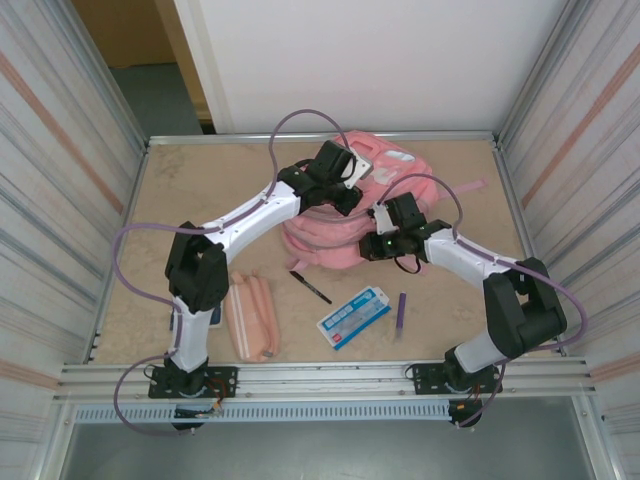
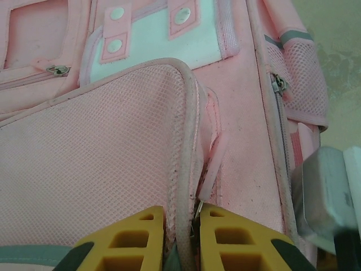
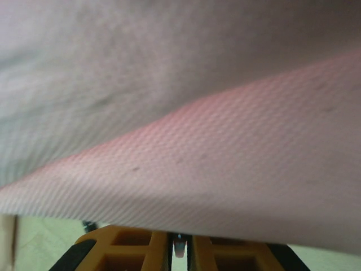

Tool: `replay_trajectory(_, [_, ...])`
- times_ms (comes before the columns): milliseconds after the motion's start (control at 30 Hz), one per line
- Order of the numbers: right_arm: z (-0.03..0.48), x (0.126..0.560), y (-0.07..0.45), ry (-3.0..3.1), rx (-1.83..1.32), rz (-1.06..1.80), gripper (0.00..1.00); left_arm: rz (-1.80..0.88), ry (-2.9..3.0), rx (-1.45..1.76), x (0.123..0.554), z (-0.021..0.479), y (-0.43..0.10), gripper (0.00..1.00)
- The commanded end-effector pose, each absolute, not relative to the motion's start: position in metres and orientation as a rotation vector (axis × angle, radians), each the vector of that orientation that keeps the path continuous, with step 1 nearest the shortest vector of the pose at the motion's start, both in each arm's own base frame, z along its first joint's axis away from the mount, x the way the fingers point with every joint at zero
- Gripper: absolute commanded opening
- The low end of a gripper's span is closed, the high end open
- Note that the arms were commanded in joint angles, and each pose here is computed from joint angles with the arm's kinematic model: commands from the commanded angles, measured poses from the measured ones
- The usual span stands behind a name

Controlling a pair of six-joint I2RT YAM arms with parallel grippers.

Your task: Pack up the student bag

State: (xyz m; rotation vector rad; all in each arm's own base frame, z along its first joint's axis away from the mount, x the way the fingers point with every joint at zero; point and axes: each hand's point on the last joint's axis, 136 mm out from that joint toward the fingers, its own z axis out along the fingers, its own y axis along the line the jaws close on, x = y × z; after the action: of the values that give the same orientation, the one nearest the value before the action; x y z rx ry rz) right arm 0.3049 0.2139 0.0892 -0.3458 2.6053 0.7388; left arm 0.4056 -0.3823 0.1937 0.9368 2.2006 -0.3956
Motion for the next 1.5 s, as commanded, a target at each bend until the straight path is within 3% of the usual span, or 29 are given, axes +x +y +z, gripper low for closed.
replay_trajectory(0, [0.105,0.289,0.236,2.604,-0.37,0.906,0.12,-0.487,2.008,0.842,0.413,0.269,-0.397,0.0])
replay_trajectory(267, [0.107,0.286,0.269,2.549,-0.448,1.055,0.07,-0.529,2.041,0.804,0.423,0.25,-0.409,0.0])
replay_trajectory(533, [0.105,0.285,0.31,2.49,-0.549,1.081,0.09,-0.57,2.092,0.747,0.437,0.234,-0.418,0.0])
replay_trajectory(867, [0.103,0.282,0.319,2.444,-0.434,1.065,0.12,-0.58,2.172,0.66,0.456,0.194,-0.425,0.0])
replay_trajectory(933, [0.093,0.287,0.314,2.488,-0.381,1.008,0.13,-0.607,2.204,0.631,0.456,0.188,-0.424,0.18])
replay_trajectory(1100, [0.071,0.293,0.298,2.585,-0.337,0.845,0.13,-0.685,2.282,0.634,0.436,0.203,-0.403,0.42])
replay_trajectory(1300, [0.067,0.288,0.305,2.612,-0.316,0.904,0.18,-0.716,2.36,0.59,0.39,0.237,-0.342,0.5])
replay_trajectory(1467, [0.065,0.289,0.309,2.625,-0.294,0.943,0.23,-0.743,2.401,0.477,0.347,0.234,-0.298,0.53])
